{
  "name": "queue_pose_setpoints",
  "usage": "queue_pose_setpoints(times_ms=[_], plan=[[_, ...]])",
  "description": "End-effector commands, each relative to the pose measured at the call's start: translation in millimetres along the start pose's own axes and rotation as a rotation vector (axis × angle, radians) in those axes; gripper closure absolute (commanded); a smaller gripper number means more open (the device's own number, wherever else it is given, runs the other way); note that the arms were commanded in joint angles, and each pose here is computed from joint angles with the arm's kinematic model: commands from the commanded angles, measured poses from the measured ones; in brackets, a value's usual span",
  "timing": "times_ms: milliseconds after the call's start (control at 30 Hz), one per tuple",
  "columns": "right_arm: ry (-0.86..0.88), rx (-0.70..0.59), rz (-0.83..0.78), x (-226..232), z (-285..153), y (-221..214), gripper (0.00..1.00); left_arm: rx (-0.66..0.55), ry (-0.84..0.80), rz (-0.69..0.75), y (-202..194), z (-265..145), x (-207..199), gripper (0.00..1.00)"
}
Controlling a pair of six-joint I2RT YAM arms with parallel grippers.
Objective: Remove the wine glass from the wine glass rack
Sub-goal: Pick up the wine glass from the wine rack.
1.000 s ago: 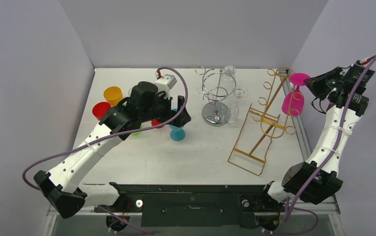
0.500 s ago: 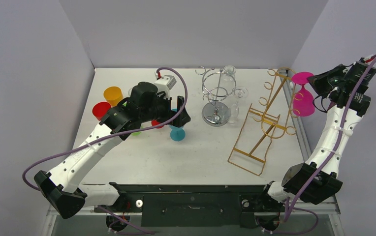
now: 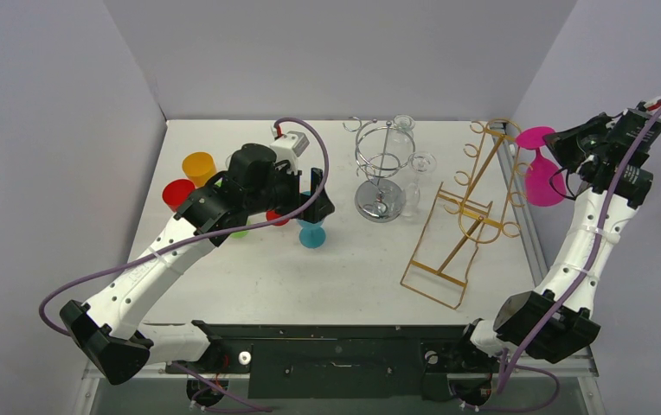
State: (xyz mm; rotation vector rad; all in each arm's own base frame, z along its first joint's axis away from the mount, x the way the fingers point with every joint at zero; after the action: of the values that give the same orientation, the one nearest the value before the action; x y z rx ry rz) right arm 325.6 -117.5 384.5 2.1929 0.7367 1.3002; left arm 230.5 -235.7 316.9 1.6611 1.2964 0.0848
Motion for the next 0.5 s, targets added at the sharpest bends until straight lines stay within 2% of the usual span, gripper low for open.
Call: queue_pose_setpoints(times_ms=[0,467], plan=[[0.035,-0.11,-0.024,16,-23,19,1.0,-0.074,-0.051,0.002,15,-9,-9,0.04],[0.02,-0.177,-0.028,23,-44,32,1.0,-0.092,-0.035,-0.001,19,-12,-7,0.04]])
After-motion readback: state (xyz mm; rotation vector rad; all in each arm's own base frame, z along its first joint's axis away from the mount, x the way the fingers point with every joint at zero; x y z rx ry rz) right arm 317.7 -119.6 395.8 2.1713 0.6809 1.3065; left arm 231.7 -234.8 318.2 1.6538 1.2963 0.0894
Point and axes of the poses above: each gripper's point midway between its finger pads, its own z axis out along the fingers, its own x axis along the line the jaws close on, y = z × x, the point moved 4 cm from there along -z, back along the fingers, and after that the axes turned 6 degrees about -z, right-handed, at the moved point
